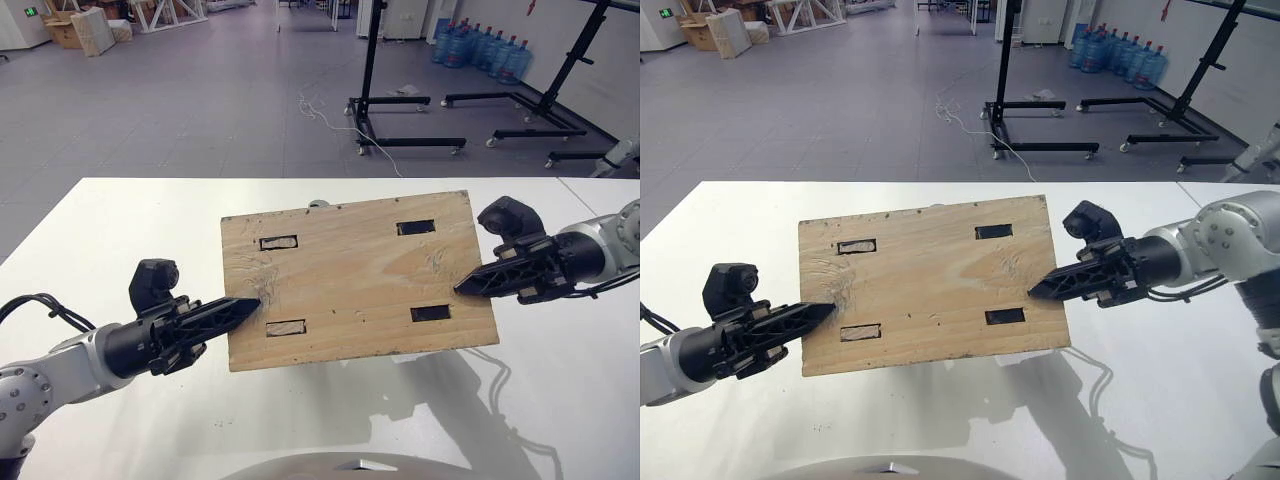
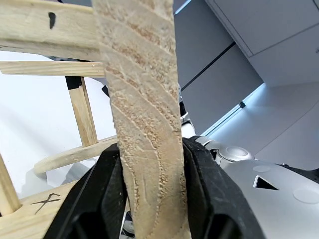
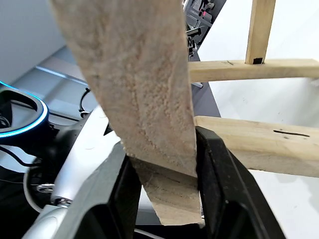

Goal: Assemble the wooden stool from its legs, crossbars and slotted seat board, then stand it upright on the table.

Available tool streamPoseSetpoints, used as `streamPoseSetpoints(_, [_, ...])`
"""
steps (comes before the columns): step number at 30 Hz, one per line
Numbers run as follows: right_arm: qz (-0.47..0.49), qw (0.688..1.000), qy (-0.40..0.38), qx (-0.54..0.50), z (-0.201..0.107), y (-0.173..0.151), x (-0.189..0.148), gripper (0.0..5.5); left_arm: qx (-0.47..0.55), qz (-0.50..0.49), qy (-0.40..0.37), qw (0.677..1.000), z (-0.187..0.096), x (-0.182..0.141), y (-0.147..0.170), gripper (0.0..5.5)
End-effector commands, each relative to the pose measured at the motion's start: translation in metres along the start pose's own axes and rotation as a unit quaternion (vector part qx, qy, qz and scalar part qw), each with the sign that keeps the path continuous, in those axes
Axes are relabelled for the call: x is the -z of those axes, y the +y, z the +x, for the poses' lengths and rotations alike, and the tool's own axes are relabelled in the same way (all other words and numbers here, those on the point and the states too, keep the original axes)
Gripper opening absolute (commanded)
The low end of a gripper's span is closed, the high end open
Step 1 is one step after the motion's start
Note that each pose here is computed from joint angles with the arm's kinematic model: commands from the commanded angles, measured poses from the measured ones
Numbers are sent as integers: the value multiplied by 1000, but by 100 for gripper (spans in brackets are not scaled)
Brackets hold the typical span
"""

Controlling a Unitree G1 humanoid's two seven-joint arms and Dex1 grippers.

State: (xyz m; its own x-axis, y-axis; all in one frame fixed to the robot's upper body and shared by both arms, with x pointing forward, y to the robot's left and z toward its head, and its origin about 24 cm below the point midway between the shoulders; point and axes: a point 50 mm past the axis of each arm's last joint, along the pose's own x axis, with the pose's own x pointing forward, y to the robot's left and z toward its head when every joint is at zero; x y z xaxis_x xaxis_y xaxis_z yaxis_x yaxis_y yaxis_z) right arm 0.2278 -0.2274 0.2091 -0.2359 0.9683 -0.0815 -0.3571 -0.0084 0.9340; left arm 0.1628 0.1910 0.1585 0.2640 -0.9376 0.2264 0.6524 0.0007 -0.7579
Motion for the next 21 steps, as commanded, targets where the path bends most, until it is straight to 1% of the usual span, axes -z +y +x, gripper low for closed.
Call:
streamPoseSetpoints(1, [173, 971, -17, -163, 9, -12, 21, 142, -21, 50, -133, 990, -8, -42, 13, 138])
streamPoseSetpoints(2, [180, 970, -24, -163, 8, -15, 19, 143, -29, 43, -138, 989, -10, -42, 16, 176])
streamPoseSetpoints(7, [193, 969, -46, -144, 9, -25, 1, 143, -62, 14, -140, 988, -16, -39, 31, 271])
streamPoseSetpoints(8, [196, 970, -50, -136, 10, -28, -4, 180, -66, 12, -139, 988, -16, -38, 32, 280])
streamPoseSetpoints(12, [185, 973, -80, -115, 9, -37, -21, 256, -90, 15, -129, 987, -18, -34, 37, 342])
streamPoseSetpoints(14, [173, 974, -103, -106, 5, -37, -27, 288, -114, 22, -132, 984, -24, -33, 41, 369])
streamPoseSetpoints(18, [158, 972, -143, -99, -8, -33, -25, 360, -150, 54, -152, 975, -37, -32, 43, 429])
streamPoseSetpoints(19, [158, 971, -149, -96, -11, -32, -22, 364, -158, 79, -152, 972, -37, -34, 42, 439])
streamPoseSetpoints(21, [159, 970, -161, -89, -16, -33, -15, 364, -155, 120, -178, 964, -34, -44, 38, 465])
